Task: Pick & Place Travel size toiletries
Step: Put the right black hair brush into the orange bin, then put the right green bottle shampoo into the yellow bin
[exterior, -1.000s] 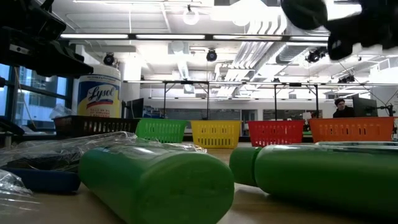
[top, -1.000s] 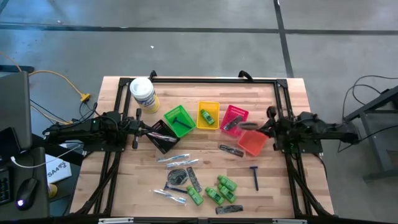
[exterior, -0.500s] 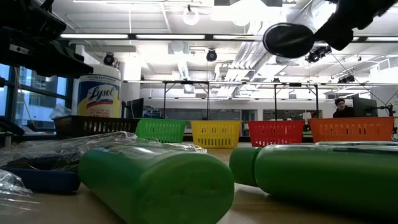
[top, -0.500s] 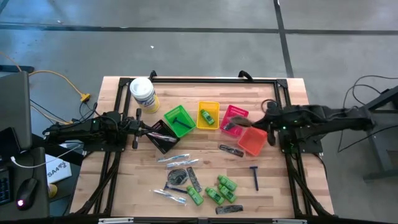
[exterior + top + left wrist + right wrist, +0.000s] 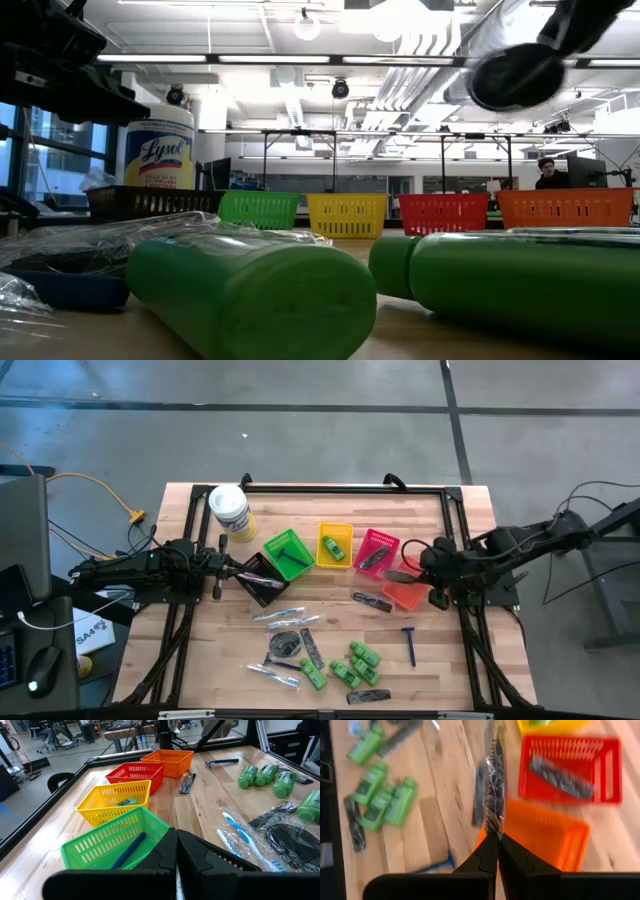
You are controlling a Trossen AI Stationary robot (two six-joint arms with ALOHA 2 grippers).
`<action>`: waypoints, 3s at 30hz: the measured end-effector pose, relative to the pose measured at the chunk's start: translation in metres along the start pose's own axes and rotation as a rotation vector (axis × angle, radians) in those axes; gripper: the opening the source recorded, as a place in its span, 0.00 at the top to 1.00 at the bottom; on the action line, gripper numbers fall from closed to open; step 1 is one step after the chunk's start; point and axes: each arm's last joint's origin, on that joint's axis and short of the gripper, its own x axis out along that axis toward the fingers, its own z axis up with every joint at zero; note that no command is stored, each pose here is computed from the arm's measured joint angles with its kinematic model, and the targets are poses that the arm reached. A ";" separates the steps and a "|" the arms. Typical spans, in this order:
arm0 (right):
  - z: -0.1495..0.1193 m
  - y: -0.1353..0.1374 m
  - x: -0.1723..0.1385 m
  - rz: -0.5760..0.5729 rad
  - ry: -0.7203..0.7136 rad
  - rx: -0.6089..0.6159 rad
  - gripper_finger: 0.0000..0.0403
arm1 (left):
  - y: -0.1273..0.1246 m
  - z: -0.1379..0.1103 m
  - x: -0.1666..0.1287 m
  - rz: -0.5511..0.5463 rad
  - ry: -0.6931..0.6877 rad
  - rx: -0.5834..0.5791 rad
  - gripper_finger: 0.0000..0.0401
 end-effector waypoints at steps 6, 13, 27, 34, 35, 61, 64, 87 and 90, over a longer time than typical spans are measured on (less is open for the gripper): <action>-0.015 0.000 -0.002 -0.076 0.132 0.116 0.99 | 0.000 0.000 0.000 0.000 0.000 0.000 1.00; -0.017 0.005 0.007 -0.155 0.186 0.126 0.99 | 0.000 0.000 0.000 0.000 0.000 0.000 1.00; -0.011 0.022 0.052 -0.354 0.352 0.060 0.99 | 0.000 0.000 0.000 0.000 0.000 0.000 1.00; -0.010 0.027 0.067 -0.417 0.397 0.037 0.99 | 0.000 0.000 0.000 0.000 0.000 0.000 1.00; -0.010 0.027 0.069 -0.427 0.397 0.032 0.99 | 0.000 0.000 0.000 0.000 0.000 0.000 1.00; -0.011 0.035 0.113 -0.579 0.522 -0.039 0.99 | 0.000 0.000 0.000 0.000 0.000 0.000 1.00; -0.011 0.035 0.114 -0.574 0.524 -0.037 0.99 | 0.000 0.000 0.000 0.000 0.000 0.000 1.00; -0.008 0.042 0.119 -0.458 0.505 -0.053 0.41 | 0.000 0.000 0.000 0.000 0.001 0.000 1.00; -0.007 0.042 0.114 -0.465 0.466 -0.073 0.43 | 0.000 0.000 0.000 0.000 0.001 0.000 1.00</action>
